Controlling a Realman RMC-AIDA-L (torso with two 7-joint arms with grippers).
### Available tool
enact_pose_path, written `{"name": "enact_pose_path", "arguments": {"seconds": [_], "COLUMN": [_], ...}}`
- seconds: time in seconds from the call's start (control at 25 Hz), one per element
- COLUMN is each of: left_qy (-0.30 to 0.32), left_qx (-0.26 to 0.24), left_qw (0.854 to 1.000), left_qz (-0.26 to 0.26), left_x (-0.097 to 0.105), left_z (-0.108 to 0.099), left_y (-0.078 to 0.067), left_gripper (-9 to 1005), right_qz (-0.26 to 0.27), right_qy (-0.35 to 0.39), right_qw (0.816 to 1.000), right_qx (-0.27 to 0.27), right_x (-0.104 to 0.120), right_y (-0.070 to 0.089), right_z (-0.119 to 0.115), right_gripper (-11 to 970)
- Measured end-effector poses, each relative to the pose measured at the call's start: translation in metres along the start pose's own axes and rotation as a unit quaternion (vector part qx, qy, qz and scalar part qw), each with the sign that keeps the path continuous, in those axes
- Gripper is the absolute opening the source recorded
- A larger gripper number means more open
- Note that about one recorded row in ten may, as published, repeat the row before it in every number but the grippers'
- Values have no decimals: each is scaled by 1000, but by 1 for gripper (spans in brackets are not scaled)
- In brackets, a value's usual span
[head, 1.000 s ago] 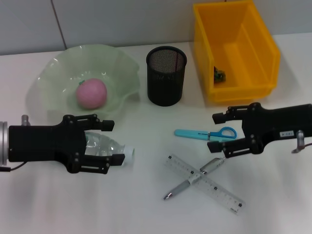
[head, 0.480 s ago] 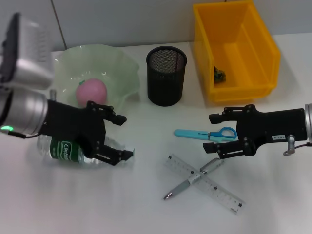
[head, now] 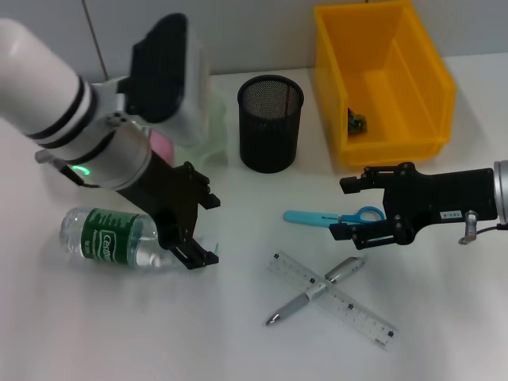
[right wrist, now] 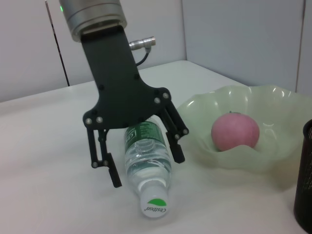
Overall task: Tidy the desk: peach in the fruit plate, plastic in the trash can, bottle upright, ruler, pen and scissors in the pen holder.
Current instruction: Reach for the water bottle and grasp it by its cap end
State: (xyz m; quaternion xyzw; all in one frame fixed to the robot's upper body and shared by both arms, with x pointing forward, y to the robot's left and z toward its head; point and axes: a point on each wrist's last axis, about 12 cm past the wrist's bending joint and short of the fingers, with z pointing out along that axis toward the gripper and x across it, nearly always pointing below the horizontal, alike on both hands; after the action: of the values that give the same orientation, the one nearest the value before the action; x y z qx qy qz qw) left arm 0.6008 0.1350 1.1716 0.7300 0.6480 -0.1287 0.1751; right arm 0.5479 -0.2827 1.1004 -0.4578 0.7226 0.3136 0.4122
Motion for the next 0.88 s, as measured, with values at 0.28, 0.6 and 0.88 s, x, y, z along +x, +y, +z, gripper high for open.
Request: {"name": "enact_pose_path", "arguments": {"seconds": [0.28, 0.6, 0.88], "left_qy": [66, 94, 98], "left_qx": [6, 5, -1], "left_qw": [997, 995, 994], "left_qz": [24, 41, 54], "left_x": [-11, -13, -16], "left_z": [16, 27, 33], "left_y": [3, 1, 1], "left_gripper": [809, 808, 806], "right_qz": [-3, -6, -3], "right_qy": [-1, 1, 1], "right_qw": [1000, 1000, 1000], "right_qx": [0, -1, 1], "right_x": [-2, -2, 0], "right_y": [-1, -1, -1], "right_z": [1, -1, -1], "right_gripper": [809, 810, 809]}}
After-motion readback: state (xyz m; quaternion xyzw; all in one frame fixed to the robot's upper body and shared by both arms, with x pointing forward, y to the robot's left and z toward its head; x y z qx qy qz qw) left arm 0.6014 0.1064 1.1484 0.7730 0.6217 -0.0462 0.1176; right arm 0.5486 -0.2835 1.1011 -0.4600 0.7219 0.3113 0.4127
